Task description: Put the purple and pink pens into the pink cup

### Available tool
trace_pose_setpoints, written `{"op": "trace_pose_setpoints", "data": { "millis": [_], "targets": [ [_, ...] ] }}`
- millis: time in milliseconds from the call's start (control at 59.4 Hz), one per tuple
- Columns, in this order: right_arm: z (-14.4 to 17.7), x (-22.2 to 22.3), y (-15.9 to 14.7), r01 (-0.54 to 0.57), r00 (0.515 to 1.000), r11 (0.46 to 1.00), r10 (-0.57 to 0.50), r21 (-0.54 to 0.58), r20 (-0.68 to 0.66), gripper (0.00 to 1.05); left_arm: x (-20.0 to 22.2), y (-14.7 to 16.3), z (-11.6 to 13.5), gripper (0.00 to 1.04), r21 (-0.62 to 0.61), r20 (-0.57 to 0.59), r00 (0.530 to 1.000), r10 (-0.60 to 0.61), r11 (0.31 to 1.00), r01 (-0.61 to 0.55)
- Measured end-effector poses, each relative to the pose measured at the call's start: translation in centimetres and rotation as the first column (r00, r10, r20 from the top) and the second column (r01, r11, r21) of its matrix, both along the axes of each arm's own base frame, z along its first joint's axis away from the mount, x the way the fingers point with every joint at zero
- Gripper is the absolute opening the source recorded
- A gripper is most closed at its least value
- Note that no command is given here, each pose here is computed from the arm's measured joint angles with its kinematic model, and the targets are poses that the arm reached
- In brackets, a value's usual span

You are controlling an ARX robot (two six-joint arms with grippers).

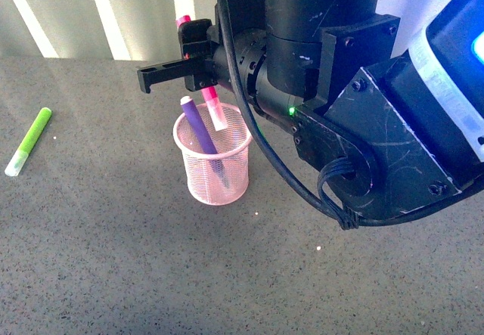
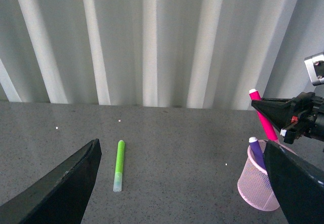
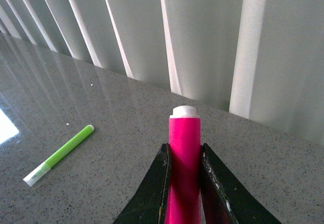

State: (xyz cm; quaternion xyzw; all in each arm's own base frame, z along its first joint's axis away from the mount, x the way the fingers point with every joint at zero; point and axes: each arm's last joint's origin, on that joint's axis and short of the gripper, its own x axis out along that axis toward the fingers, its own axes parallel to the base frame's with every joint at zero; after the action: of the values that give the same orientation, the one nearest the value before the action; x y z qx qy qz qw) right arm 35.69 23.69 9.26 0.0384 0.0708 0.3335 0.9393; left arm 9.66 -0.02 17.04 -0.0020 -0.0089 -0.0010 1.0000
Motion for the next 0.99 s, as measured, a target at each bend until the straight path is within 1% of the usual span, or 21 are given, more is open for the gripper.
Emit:
{"op": "trace_pose_setpoints", "data": {
  "millis": [101, 488, 623, 724, 757, 774, 791, 808, 842, 858, 875, 892, 909, 926, 959, 993],
  "targets": [
    [-0.2, 0.0, -0.1, 0.013, 1.0, 1.0, -0.013, -0.012, 0.002, 0.12, 0.0, 0.0, 0.0, 0.98, 0.0, 0.0, 1.0, 0.0, 1.0, 0.0],
    [-0.9, -0.2, -0.5, 0.067, 0.995, 0.998, -0.068, -0.019, -0.07, 0.78, 0.0, 0.0, 0.0, 0.98, 0.0, 0.0, 1.0, 0.0, 1.0, 0.0],
    [0.1, -0.4, -1.1, 0.1, 0.992, 0.995, -0.101, -0.022, -0.076, 0.99, 0.0, 0.0, 0.0, 0.98, 0.0, 0.0, 1.0, 0.0, 1.0, 0.0],
    [1.6, -0.5, -2.1, 0.168, 0.982, 0.985, -0.171, -0.042, -0.079, 0.97, 0.0, 0.0, 0.0, 0.98, 0.0, 0.0, 1.0, 0.0, 1.0, 0.0],
    [2.3, -0.5, -2.7, 0.224, 0.97, 0.973, -0.229, -0.063, -0.085, 0.98, 0.0, 0.0, 0.0, 0.98, 0.0, 0.0, 1.0, 0.0, 1.0, 0.0],
    [2.5, -0.5, -2.9, 0.233, 0.967, 0.97, -0.239, -0.068, -0.089, 0.98, 0.0, 0.0, 0.0, 0.98, 0.0, 0.0, 1.0, 0.0, 1.0, 0.0],
    [2.9, -0.4, -3.3, 0.275, 0.955, 0.958, -0.283, -0.084, -0.093, 0.98, 0.0, 0.0, 0.0, 0.98, 0.0, 0.0, 1.0, 0.0, 1.0, 0.0],
    [3.0, -0.4, -3.6, 0.293, 0.949, 0.952, -0.301, -0.093, -0.096, 0.98, 0.0, 0.0, 0.0, 0.98, 0.0, 0.0, 1.0, 0.0, 1.0, 0.0],
    [3.7, -0.4, -4.6, 0.372, 0.916, 0.919, -0.386, -0.133, -0.109, 0.98, 0.0, 0.0, 0.0, 0.98, 0.0, 0.0, 1.0, 0.0, 1.0, 0.0],
    [3.9, -0.4, -4.9, 0.392, 0.906, 0.909, -0.408, -0.142, -0.114, 0.98, 0.0, 0.0, 0.0, 0.98, 0.0, 0.0, 1.0, 0.0, 1.0, 0.0],
    [4.1, -0.4, -5.6, 0.425, 0.886, 0.891, -0.446, -0.161, -0.126, 0.98, 0.0, 0.0, 0.0, 0.98, 0.0, 0.0, 1.0, 0.0, 1.0, 0.0],
    [4.2, -0.5, -5.9, 0.441, 0.876, 0.881, -0.464, -0.171, -0.131, 0.98, 0.0, 0.0, 0.0, 0.98, 0.0, 0.0, 1.0, 0.0, 1.0, 0.0],
    [4.4, -0.6, -6.6, 0.47, 0.855, 0.862, -0.498, -0.191, -0.145, 0.98, 0.0, 0.0, 0.0, 0.98, 0.0, 0.0, 1.0, 0.0, 1.0, 0.0],
    [4.5, -0.7, -7.0, 0.481, 0.846, 0.853, -0.512, -0.201, -0.151, 0.98, 0.0, 0.0, 0.0, 0.98, 0.0, 0.0, 1.0, 0.0, 1.0, 0.0],
    [4.8, -1.1, -8.5, 0.519, 0.808, 0.821, -0.562, -0.237, -0.179, 0.98, 0.0, 0.0, 0.0, 0.98, 0.0, 0.0, 1.0, 0.0, 1.0, 0.0],
    [4.9, -1.6, -9.6, 0.541, 0.781, 0.798, -0.594, -0.266, -0.194, 0.98, 0.0, 0.0, 0.0, 0.98, 0.0, 0.0, 1.0, 0.0, 1.0, 0.0]
  ]
}}
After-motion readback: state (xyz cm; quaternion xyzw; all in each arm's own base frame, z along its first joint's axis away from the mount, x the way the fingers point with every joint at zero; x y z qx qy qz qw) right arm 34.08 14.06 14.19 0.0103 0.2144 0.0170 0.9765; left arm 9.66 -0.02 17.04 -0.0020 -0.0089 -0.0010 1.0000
